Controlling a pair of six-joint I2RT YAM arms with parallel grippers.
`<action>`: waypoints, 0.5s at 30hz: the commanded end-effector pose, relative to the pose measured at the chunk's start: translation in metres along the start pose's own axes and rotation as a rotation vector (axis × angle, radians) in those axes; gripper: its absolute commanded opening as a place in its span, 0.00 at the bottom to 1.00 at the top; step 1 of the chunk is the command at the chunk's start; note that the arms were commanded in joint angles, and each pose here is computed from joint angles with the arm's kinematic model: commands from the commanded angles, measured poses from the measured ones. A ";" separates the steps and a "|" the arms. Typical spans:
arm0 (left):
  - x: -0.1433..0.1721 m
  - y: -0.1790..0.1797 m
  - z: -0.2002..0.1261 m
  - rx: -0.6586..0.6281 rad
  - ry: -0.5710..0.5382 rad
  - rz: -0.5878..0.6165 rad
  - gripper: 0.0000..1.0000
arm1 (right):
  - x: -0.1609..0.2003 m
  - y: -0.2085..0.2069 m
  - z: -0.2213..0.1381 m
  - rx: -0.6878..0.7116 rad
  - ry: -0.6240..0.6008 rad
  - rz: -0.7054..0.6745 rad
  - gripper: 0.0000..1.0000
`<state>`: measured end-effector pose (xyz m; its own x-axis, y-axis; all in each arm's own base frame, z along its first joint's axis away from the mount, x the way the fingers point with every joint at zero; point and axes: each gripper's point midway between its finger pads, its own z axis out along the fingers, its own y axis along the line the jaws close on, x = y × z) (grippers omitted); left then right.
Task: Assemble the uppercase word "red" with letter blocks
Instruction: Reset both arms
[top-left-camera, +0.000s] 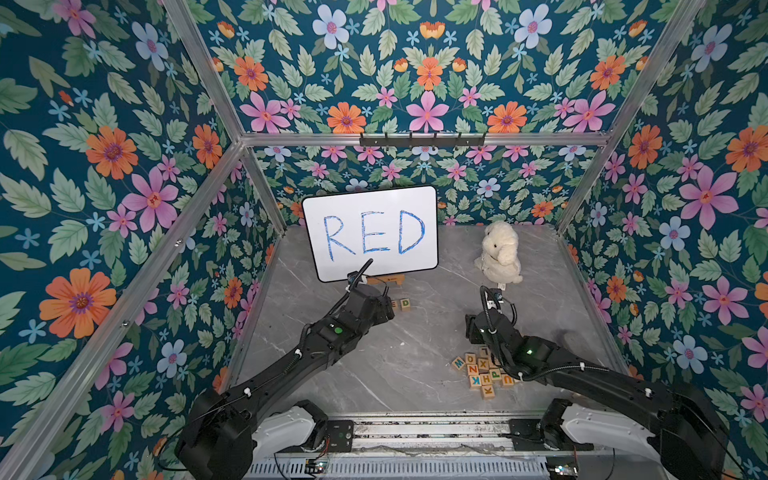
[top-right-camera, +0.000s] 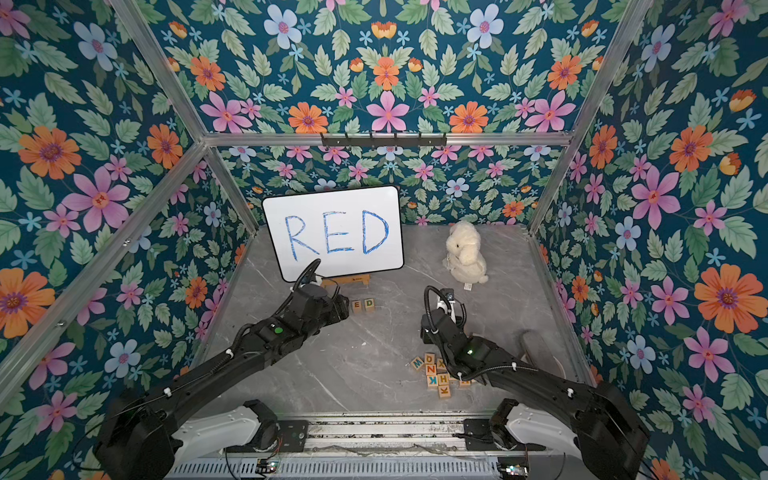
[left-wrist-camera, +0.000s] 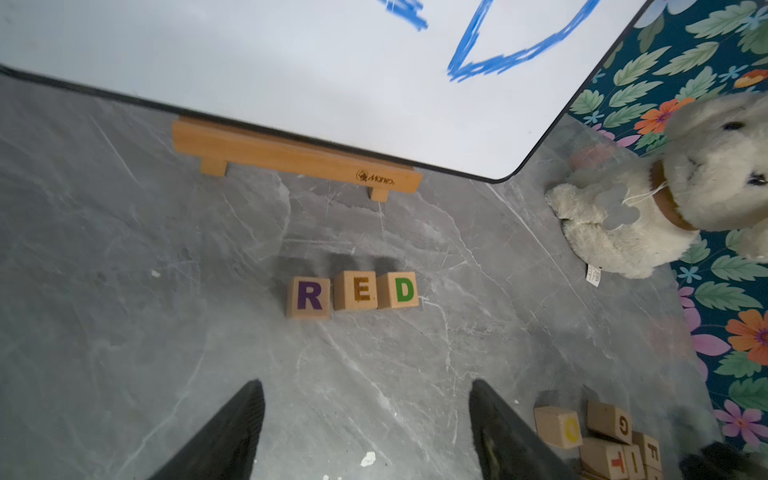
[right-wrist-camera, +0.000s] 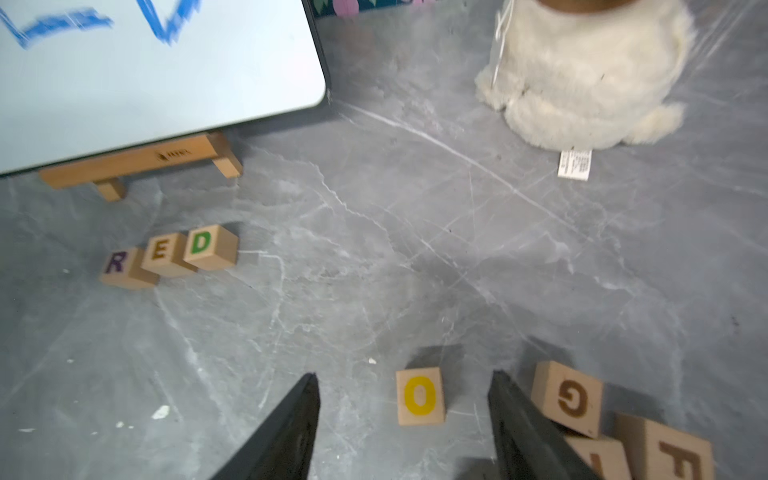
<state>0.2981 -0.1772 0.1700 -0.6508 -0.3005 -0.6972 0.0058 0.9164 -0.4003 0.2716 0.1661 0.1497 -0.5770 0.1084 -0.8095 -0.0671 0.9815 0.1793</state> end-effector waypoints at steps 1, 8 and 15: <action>-0.024 0.003 -0.010 -0.038 -0.096 0.083 0.81 | -0.017 -0.013 -0.017 0.051 -0.035 -0.085 0.66; -0.069 0.025 -0.034 -0.199 -0.289 0.173 0.88 | -0.076 -0.051 -0.039 0.144 -0.188 -0.014 0.66; -0.111 0.076 -0.051 -0.418 -0.498 0.172 0.99 | -0.106 -0.129 -0.028 0.262 -0.226 0.192 0.65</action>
<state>0.3257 -0.0902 0.2291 -0.3445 -0.1681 -0.9236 -0.1743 0.9782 -0.1130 0.3076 0.0358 0.2258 -0.3737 0.2551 -0.8918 0.2482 0.9539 0.1688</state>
